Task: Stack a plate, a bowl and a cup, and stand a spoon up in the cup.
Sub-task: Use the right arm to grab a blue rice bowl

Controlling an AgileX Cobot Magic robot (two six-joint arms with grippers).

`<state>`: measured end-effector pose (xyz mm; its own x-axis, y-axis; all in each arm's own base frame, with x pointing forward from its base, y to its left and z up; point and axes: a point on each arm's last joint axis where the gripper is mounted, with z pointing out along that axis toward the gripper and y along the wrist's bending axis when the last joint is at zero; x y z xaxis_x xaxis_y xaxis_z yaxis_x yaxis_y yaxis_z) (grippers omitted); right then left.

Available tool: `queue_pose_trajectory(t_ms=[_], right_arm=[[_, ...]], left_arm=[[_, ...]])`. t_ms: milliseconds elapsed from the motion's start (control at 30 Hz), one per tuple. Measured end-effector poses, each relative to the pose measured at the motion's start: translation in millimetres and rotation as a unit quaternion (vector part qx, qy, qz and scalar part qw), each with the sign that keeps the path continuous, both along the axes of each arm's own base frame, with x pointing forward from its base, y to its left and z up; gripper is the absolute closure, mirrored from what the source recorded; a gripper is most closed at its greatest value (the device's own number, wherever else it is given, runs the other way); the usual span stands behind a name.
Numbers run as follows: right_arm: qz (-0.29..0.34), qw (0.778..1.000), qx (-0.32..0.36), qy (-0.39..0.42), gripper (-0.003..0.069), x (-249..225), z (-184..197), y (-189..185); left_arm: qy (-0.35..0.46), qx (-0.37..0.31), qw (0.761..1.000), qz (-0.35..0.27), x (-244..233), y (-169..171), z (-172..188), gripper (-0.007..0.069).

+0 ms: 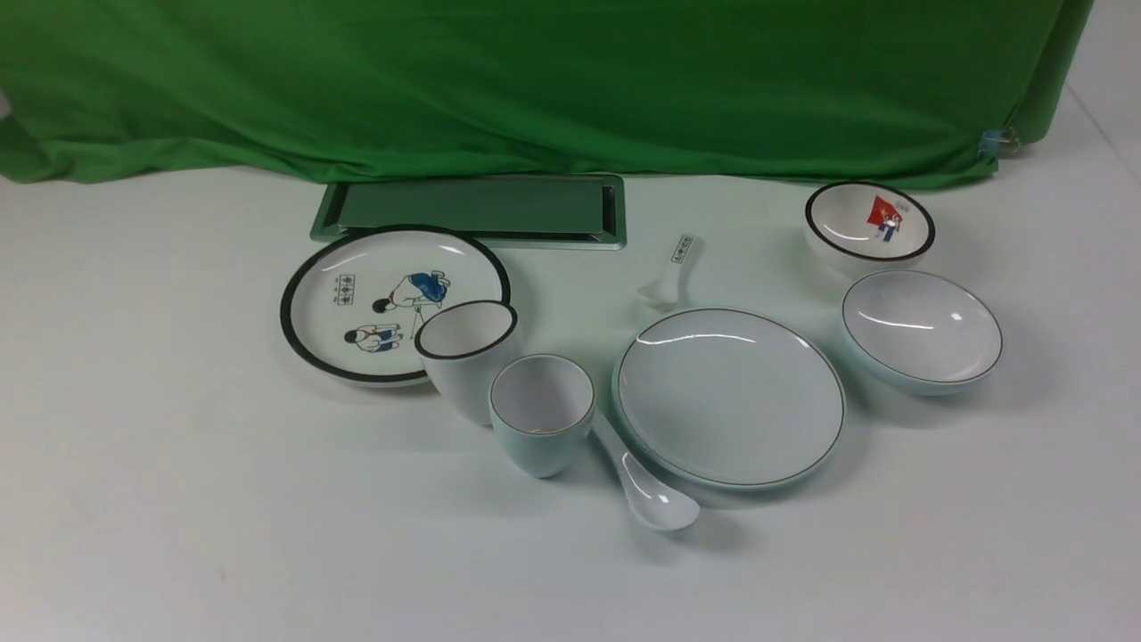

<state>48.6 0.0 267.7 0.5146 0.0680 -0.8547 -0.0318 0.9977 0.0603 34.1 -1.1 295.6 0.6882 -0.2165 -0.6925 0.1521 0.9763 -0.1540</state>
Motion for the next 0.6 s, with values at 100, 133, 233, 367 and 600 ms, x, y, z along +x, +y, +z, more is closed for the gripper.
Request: queue_pose_trajectory(t_ms=[100,133,233,367,600], right_arm=[[-0.008,1.0,-0.013,0.003,0.0635,10,31,0],[-0.01,1.0,-0.016,0.008,0.0639,15,40,0],[-0.021,0.998,-0.038,0.045,0.0641,37,59,-1],[-0.027,0.983,-0.064,0.169,0.0641,75,56,-1],[0.002,0.882,-0.068,0.466,0.0638,116,9,2]], left_arm=[[0.056,0.021,0.998,0.006,16,-1,43,0.0654],[0.078,0.027,0.997,0.009,24,-1,56,0.0654],[0.133,0.026,0.991,0.012,53,0,83,0.0654],[0.243,-0.014,0.97,-0.012,109,3,87,0.0654],[0.5,0.004,0.866,-0.023,175,-14,54,0.0654]])
